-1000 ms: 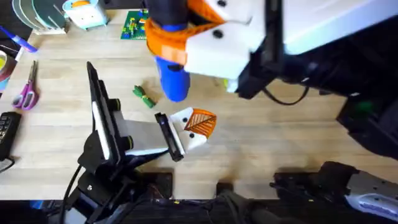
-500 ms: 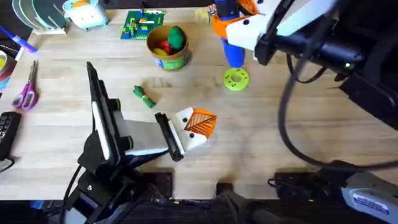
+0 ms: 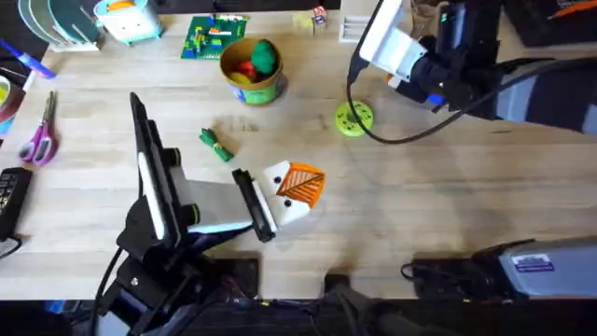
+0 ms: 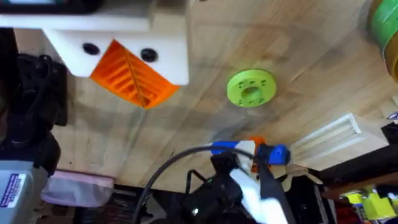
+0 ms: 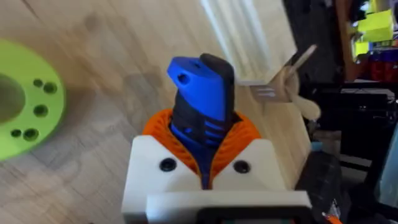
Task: Pick up the gripper from the table and insert it into the empty holder that is missing its gripper. Then pick up a screw, insert it into the mounting hole, and use the screwdriver to tighten it. Finally, clean up the table by picking up the vegetable and placing it into the bucket.
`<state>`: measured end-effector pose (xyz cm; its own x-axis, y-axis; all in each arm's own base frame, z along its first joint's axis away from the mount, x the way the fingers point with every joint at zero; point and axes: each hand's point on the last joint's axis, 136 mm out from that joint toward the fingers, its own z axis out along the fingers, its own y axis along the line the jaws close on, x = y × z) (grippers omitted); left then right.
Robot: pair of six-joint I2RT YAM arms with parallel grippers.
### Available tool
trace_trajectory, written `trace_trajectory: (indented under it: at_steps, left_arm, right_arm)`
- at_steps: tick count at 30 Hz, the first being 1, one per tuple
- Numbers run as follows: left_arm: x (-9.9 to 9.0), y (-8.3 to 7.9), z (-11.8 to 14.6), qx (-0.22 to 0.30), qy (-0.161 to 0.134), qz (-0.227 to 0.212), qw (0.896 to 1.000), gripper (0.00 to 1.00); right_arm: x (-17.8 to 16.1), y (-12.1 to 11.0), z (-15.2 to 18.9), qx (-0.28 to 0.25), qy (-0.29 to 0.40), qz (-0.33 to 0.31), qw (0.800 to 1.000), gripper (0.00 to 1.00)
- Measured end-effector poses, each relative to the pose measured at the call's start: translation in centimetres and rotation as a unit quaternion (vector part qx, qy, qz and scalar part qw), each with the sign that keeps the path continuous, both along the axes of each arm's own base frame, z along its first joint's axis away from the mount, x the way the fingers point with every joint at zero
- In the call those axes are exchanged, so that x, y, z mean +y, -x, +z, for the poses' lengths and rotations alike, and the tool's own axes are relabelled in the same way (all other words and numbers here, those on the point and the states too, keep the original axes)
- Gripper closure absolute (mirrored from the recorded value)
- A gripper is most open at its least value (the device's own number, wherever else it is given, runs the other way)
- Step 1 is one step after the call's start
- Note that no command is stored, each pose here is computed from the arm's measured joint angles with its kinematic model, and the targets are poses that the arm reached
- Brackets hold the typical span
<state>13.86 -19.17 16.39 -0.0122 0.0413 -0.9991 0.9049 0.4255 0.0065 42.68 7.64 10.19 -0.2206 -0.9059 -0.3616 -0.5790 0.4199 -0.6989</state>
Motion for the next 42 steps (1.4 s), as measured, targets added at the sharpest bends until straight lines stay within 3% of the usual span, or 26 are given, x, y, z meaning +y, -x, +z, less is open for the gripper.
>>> trace_trajectory:
  at_steps: [5, 8, 9, 15, 26, 28, 30, 34, 36, 42]
  left_arm:
    - [0.0, 0.0, 0.0, 0.000, 0.000, 0.000, 1.000, 0.989]
    - [0.0, 0.0, 0.0, 0.000, 0.000, 0.000, 1.000, 0.989]
    - [0.0, 0.0, 0.0, 0.000, 0.000, 0.000, 1.000, 0.989]
    - [0.0, 0.0, 0.0, 0.000, 0.000, 0.000, 1.000, 0.989]
    - [0.0, 0.0, 0.0, 0.000, 0.000, 0.000, 1.000, 0.989]
    - [0.0, 0.0, 0.0, -0.001, 0.000, 0.000, 1.000, 0.881]
    - [0.0, 0.0, 0.0, 0.000, 0.000, 0.000, 1.000, 0.673]
    - [0.0, 0.0, 0.0, 0.000, 0.000, 0.000, 1.000, 0.070]
    - [0.0, 0.0, 0.0, 0.001, 0.001, 0.000, 1.000, 0.013]
    - [0.1, -0.3, 0.1, -0.001, 0.001, 0.010, 1.000, 0.008]
  right_arm:
    - [-1.0, 0.3, -5.4, 0.057, 0.094, 0.036, 0.993, 0.977]
    - [-1.0, -0.1, -5.9, 0.058, 0.118, 0.047, 0.990, 0.968]
    - [-1.0, -0.2, -5.9, 0.058, 0.119, 0.049, 0.990, 0.911]
    - [-0.9, -1.4, -4.8, 0.042, 0.123, 0.041, 0.991, 0.052]
    - [-2.2, -0.9, -4.5, 0.054, 0.040, -0.064, 0.996, 0.010]
    - [-2.3, 0.0, -4.4, 0.068, 0.016, -0.087, 0.994, 0.010]
    - [-2.4, 1.4, -4.3, 0.087, -0.013, -0.112, 0.990, 0.010]
    - [-2.6, 3.5, -2.2, 0.093, -0.081, -0.171, 0.978, 0.010]
    - [-2.7, 4.1, 0.3, 0.072, -0.130, -0.203, 0.968, 0.010]
    - [-2.9, 5.8, 7.7, -0.001, -0.282, -0.272, 0.920, 0.009]
